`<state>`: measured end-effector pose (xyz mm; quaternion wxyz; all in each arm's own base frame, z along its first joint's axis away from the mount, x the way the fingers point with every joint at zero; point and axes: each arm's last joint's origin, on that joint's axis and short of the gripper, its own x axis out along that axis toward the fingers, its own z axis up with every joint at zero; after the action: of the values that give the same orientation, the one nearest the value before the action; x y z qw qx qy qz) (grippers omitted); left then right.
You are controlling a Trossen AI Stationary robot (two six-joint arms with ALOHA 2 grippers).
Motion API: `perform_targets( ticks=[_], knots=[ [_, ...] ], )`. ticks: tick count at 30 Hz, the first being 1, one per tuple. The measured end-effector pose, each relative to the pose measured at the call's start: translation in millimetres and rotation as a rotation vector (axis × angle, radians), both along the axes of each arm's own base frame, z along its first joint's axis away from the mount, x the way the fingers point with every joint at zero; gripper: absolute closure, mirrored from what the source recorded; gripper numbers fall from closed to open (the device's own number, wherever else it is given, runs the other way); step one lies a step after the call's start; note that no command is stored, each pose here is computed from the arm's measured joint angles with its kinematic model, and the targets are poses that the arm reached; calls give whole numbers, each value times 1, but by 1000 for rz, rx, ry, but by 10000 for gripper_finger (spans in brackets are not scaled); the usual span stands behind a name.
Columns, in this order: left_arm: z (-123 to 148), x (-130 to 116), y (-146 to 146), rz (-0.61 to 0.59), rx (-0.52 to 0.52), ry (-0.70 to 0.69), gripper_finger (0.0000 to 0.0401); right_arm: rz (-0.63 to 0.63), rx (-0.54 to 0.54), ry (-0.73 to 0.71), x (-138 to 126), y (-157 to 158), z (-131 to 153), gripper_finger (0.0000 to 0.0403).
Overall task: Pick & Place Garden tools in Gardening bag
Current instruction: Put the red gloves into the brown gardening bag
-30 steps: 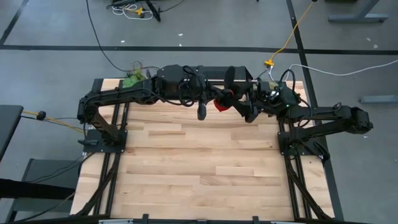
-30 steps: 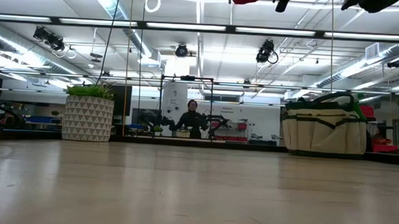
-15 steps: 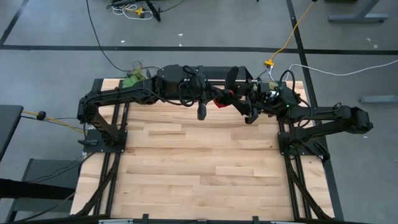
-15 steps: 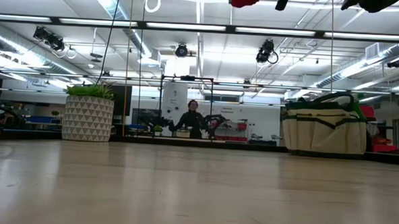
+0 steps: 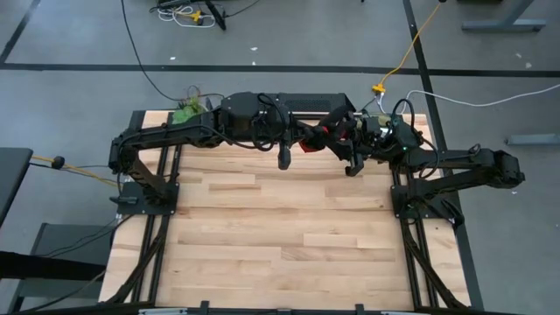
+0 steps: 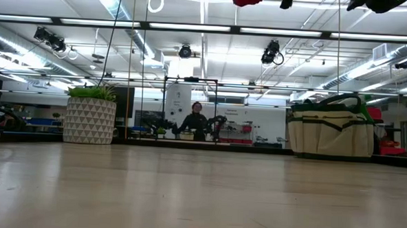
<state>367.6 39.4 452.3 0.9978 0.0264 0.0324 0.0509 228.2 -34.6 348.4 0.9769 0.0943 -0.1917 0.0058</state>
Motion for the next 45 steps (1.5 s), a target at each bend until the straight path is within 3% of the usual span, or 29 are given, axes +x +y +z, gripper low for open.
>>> perform_targets(
  ticks=[13,24,35,45],
  knots=[
    [0,0,0,3,-1,-2,385,-8,-23,2,0,0,0,359],
    [0,0,0,4,0,-2,337,-7,-23,6,0,0,-1,360],
    [0,-3,0,0,-54,12,249,13,-41,12,1,1,-1,360],
    [14,-25,-3,3,-100,21,261,19,-77,23,-3,2,0,363]
  ],
)
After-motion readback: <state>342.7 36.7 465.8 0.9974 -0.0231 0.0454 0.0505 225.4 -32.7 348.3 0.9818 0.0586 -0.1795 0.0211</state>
